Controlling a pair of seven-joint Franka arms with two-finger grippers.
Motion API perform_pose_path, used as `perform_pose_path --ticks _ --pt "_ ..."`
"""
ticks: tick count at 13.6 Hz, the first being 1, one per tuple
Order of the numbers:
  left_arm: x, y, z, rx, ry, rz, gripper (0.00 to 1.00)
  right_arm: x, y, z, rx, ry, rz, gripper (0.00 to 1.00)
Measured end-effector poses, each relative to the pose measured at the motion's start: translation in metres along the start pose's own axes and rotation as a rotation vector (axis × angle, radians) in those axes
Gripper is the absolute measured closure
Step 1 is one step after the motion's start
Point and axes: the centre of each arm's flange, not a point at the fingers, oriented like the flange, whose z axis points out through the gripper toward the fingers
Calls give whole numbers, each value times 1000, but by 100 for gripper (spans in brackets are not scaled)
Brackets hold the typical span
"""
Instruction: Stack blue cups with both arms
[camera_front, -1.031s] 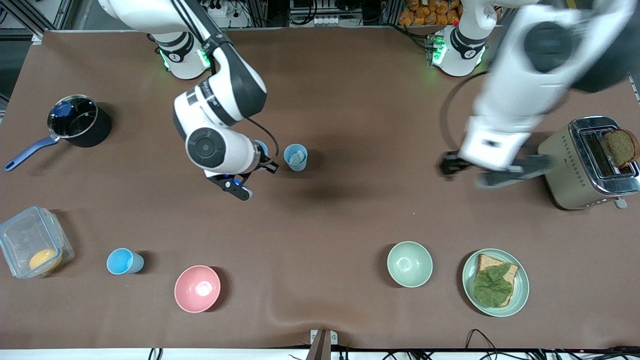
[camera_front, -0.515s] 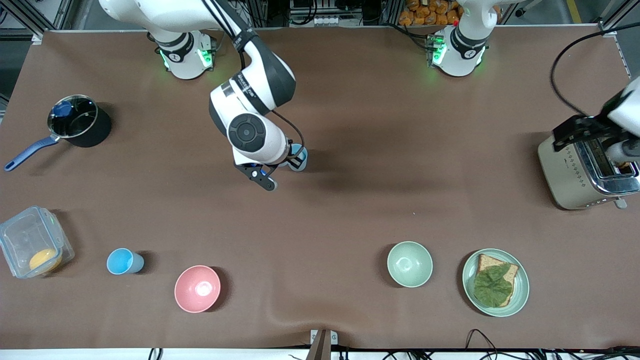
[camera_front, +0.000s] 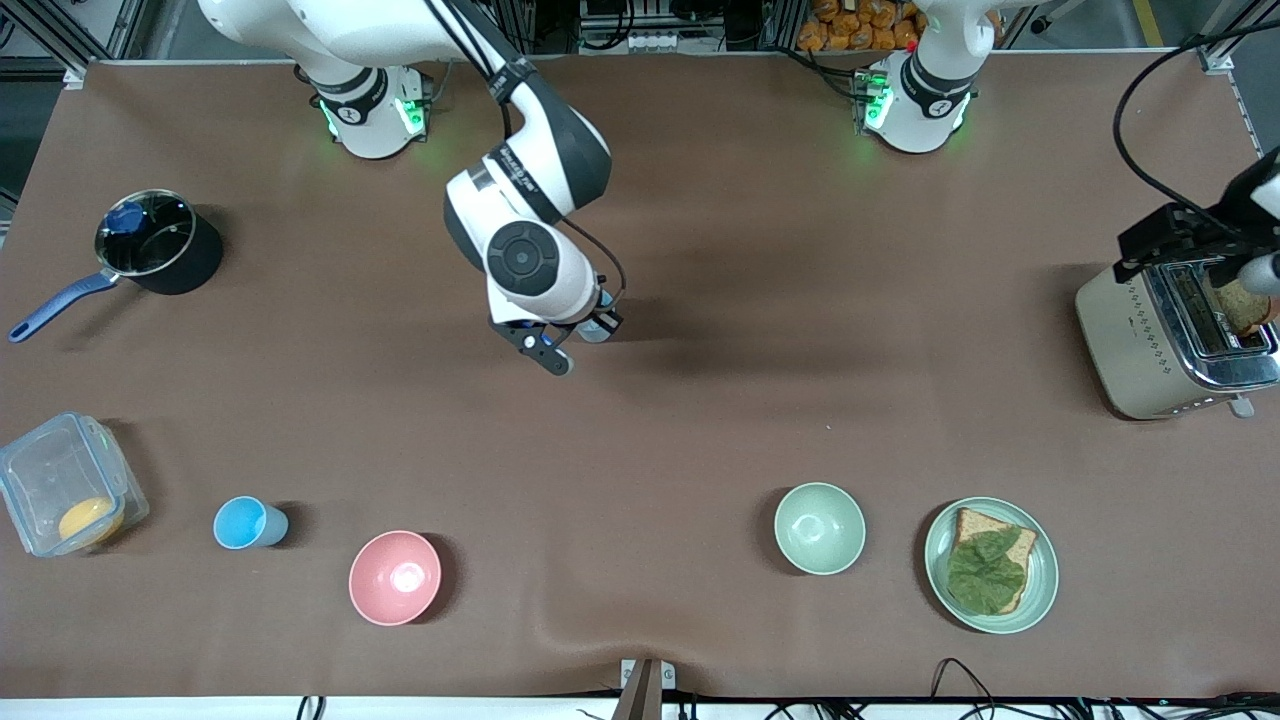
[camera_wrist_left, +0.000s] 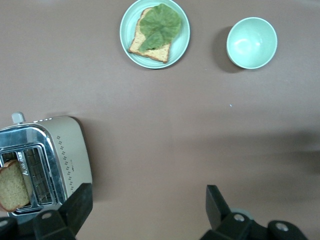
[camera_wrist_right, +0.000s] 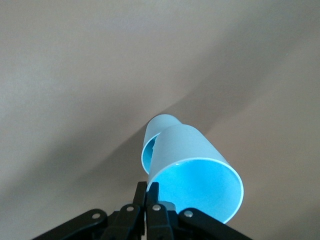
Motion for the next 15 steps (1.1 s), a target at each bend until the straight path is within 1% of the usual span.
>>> perform_pose_path --ticks 2,7,8,9,11,12,13,14,15 --pt "-2 6 -2 1 1 4 0 -7 -4 8 1 5 8 97" --pt "-6 10 -9 1 11 -17 0 -7 -5 13 -5 4 11 97" --pt "-6 9 -7 1 8 -19 0 -7 -5 14 -6 4 11 94" --pt "-5 8 -5 1 3 -20 0 -6 -5 14 -6 5 17 94" --pt "-6 9 -1 1 -9 -19 0 -2 -4 11 -2 9 31 79" --pt "-7 10 0 0 -21 -17 0 3 -4 8 2 17 37 67" --pt "-8 13 1 0 -30 -11 0 12 -1 1 7 26 44 56" --pt "-8 19 1 0 -34 -1 0 27 5 -9 0 29 39 46" --pt "-9 26 2 0 -38 11 0 47 17 -21 -18 18 13 37"
